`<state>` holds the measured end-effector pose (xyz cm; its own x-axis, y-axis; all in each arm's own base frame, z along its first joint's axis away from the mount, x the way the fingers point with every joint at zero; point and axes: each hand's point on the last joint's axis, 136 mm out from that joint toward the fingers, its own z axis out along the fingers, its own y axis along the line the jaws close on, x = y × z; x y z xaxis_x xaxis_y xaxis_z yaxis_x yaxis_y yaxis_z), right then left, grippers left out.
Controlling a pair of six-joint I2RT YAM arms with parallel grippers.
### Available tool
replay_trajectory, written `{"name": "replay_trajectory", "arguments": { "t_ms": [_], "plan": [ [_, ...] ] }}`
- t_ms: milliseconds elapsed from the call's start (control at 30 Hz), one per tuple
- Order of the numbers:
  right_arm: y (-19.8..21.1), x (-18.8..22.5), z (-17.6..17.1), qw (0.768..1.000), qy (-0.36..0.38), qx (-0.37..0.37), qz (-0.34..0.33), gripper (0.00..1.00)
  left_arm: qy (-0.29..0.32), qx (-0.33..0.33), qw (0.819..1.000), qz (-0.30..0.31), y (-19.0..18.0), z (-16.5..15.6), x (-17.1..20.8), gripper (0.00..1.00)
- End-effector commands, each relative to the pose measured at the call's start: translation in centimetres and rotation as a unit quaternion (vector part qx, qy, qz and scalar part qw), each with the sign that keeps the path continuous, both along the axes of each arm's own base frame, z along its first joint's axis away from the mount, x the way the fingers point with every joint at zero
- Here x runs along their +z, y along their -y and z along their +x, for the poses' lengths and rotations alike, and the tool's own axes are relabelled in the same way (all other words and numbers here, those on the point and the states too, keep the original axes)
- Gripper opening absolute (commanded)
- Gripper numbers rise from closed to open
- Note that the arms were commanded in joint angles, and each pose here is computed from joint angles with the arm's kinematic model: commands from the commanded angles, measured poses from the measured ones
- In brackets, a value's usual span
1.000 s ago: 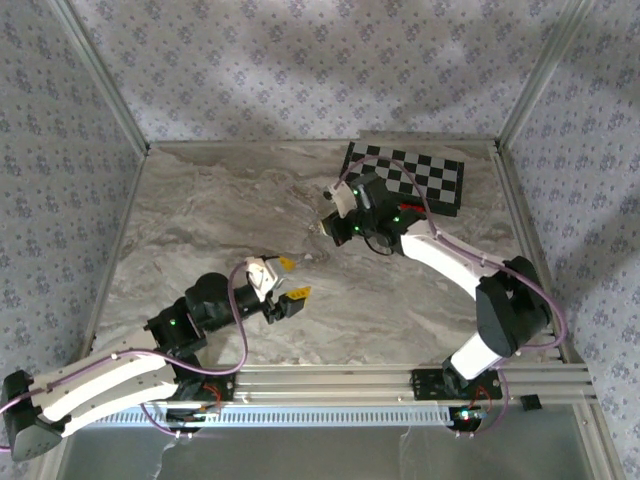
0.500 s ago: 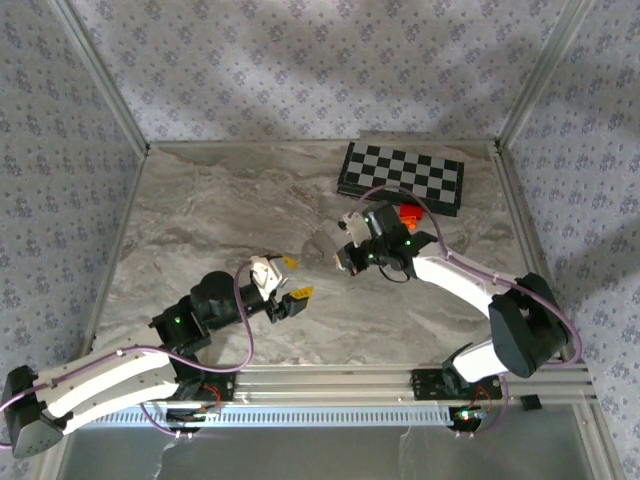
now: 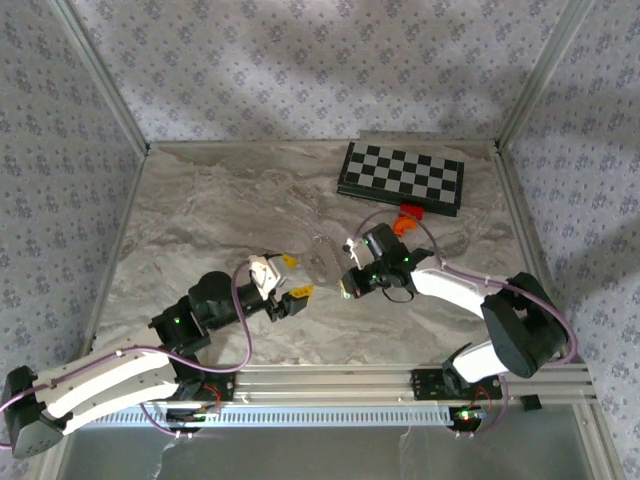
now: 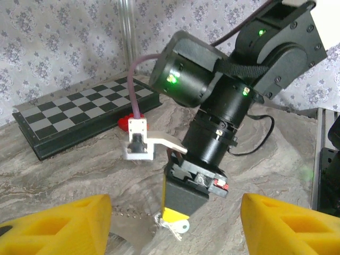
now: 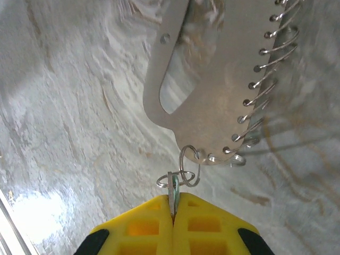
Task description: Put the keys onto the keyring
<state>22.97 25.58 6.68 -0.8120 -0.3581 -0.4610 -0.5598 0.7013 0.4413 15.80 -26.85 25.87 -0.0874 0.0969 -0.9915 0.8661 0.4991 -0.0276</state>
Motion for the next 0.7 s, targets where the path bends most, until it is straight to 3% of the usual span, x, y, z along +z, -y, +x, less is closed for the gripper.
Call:
{"name": "replay_trajectory", "arguments": {
  "t_ms": [0, 667],
  "plan": [
    [-0.2, -0.5, -1.3, 1.0, -0.022, -0.002, 0.005, 0.0, 0.018, 0.003, 1.0, -0.021, -0.2, 0.0, 1.4, 0.65],
    [2.8, -4.2, -6.4, 0.995, -0.089, -0.024, -0.034, 0.0, 0.022, 0.007, 1.0, -0.021, -0.4, 0.1, 0.6, 0.66]
  ]
}}
